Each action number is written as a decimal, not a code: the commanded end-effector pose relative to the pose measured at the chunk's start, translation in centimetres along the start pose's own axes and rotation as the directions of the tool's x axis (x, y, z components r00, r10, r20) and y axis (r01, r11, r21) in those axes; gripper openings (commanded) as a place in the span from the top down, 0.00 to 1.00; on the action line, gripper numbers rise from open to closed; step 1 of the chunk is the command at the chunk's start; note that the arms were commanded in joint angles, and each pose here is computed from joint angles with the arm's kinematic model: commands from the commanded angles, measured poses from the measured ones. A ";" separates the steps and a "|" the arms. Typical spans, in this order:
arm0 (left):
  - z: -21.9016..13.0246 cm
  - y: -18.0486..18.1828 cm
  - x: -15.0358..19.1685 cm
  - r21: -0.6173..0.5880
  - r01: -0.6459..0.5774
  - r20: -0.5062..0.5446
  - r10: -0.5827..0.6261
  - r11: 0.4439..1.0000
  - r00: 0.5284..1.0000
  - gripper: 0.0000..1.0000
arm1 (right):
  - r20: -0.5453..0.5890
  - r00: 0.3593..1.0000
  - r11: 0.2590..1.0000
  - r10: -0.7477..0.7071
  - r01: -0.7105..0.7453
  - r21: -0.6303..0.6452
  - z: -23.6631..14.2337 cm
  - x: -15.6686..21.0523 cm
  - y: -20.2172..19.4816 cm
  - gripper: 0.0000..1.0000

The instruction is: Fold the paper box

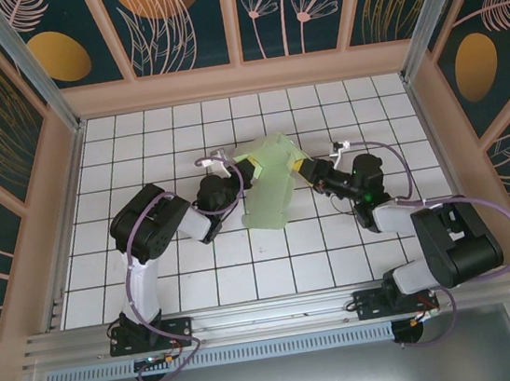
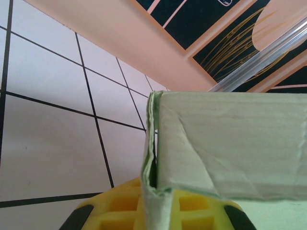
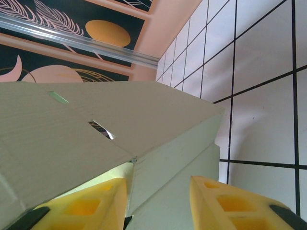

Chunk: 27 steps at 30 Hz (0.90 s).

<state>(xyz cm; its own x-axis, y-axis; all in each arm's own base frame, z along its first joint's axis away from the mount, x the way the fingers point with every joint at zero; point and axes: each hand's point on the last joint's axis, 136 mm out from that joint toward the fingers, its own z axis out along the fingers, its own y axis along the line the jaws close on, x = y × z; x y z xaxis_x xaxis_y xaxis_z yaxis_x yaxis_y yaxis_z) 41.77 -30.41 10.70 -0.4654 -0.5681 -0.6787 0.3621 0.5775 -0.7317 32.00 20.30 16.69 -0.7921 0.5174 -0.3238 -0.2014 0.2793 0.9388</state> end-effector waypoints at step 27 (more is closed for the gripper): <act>0.4 0.0 0.3 0.005 -0.024 -0.003 0.024 1.000 1.000 1.00 | -0.040 0.999 0.997 0.024 -0.026 -0.067 0.7 0.4 0.9 0.65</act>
<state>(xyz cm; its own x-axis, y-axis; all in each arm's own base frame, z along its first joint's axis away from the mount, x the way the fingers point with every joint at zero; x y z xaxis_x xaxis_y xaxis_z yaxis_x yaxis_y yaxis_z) 41.81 -30.32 10.00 -0.4707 -0.5606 -0.6813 0.3491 0.5908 -0.7274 31.58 20.78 16.47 -0.8147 0.4998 -0.2941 -0.2020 0.2308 0.9518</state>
